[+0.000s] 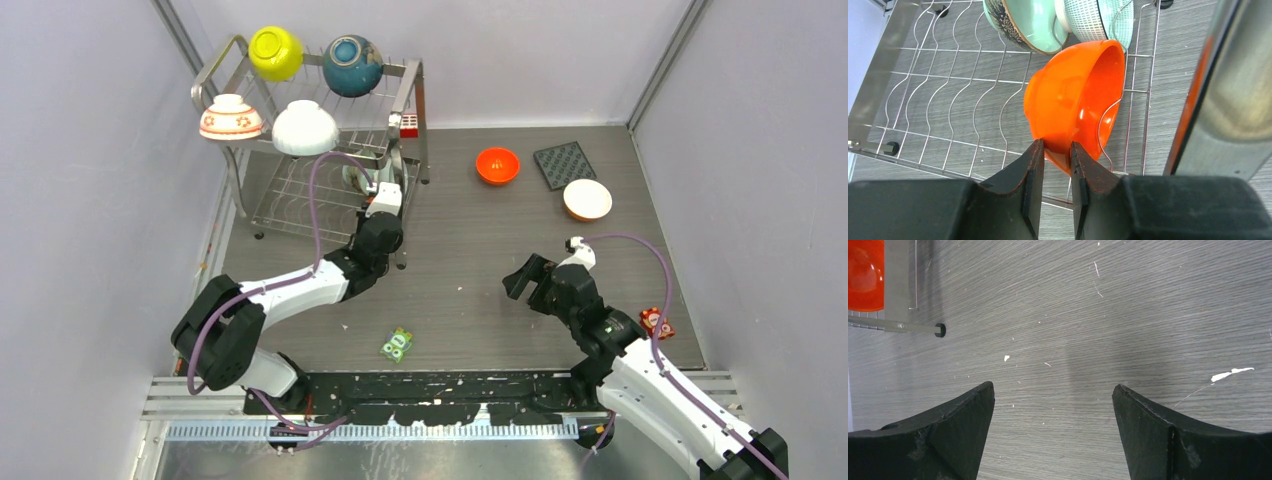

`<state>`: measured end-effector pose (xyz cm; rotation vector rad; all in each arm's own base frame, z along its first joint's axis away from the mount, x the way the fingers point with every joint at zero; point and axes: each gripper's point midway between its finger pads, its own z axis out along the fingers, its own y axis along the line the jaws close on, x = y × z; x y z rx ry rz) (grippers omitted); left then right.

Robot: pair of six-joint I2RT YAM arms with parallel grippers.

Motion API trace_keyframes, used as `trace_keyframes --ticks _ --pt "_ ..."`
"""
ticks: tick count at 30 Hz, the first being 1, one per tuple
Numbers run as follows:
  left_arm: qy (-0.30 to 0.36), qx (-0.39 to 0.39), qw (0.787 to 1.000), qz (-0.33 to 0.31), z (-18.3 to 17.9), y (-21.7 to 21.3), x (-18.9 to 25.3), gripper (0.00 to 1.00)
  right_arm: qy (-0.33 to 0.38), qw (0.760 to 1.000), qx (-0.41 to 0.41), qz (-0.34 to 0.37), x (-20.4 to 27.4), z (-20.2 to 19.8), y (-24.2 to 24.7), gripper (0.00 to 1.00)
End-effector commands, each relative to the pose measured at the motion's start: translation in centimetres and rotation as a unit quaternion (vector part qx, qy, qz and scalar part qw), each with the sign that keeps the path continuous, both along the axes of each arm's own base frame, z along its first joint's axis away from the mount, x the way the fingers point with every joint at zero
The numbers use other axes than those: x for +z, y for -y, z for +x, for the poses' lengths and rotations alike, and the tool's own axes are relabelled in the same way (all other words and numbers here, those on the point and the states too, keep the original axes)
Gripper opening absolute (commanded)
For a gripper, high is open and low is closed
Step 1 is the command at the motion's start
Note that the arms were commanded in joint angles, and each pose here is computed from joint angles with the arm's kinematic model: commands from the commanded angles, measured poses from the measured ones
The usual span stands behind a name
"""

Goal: Unload the bowls from the dish rack
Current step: Pick up the bowl from the dish rack.

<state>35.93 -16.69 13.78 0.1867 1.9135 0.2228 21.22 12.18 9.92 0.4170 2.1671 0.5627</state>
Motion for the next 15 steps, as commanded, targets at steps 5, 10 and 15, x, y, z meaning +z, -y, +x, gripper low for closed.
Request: trace_keyframes --ticks 5,10,15 --pt "0.030 0.004 0.999 -0.016 0.40 0.46 1.56 0.01 0.013 1.000 -0.006 -0.004 0.15 0.49 0.13 0.91" --pt "0.035 0.005 0.999 -0.009 0.38 0.40 1.73 0.00 0.013 1.000 -0.008 -0.004 0.09 0.48 0.19 0.91" --pt "0.048 0.006 0.999 0.001 0.23 0.27 2.31 0.00 0.014 1.000 -0.008 -0.004 0.10 0.51 0.18 0.91"
